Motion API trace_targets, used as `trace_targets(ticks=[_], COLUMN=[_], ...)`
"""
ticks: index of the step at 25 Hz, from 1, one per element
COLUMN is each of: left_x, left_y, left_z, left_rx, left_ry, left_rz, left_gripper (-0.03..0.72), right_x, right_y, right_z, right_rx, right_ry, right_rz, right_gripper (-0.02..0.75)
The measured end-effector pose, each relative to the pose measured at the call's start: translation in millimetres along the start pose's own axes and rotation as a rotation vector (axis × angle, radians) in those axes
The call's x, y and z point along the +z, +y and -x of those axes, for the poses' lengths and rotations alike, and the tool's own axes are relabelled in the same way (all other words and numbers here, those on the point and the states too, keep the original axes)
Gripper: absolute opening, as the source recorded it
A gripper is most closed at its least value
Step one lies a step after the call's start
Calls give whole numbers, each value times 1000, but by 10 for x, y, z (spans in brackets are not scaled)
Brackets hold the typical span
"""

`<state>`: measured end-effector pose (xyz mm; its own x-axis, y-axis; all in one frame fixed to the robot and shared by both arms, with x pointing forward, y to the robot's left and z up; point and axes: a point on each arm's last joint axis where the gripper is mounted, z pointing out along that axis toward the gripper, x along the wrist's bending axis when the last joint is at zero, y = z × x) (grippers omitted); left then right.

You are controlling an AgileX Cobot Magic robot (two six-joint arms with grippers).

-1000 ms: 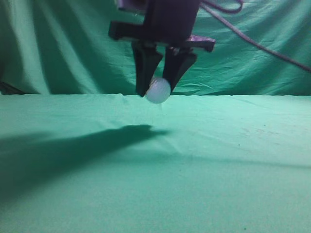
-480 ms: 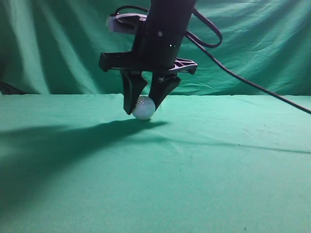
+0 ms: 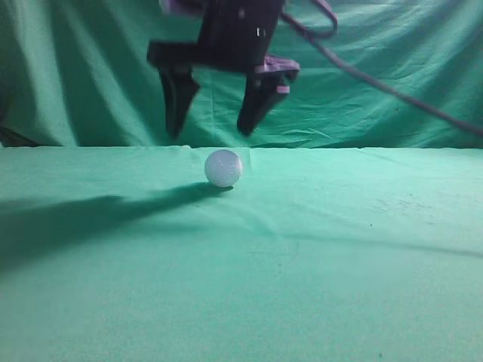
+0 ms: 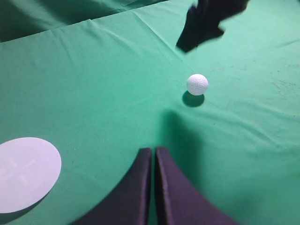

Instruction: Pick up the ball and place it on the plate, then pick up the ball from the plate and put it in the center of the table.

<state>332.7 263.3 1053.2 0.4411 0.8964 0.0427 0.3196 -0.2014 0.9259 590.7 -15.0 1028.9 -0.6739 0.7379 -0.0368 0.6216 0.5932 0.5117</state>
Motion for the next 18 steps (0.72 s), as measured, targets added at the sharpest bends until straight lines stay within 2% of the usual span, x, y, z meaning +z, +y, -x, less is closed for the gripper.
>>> trace_targets(ticks=[2,5,8,12,18], left_x=[0,0,0,0,-4], left_y=[4,14,18,19,22], left_z=[4,14,16,18,23], left_rx=[-11,-38,-46,-51,-57], left_ry=[-4,-16,-18,-19,-23], left_rz=[4,15,19,21,25], left_gripper=[0,0,0,0,0], right_x=[-314,-849,-1352,-1907,-2151], right_y=[73,107,65,-104,-777], right_z=[23,46,50,40,-12], right_rx=[1,-4,0,6,13], right_ry=[-20,-47,-58,-65,-64], right_rz=[9,56,104,165,206], right_gripper=[411,127,0,0,0])
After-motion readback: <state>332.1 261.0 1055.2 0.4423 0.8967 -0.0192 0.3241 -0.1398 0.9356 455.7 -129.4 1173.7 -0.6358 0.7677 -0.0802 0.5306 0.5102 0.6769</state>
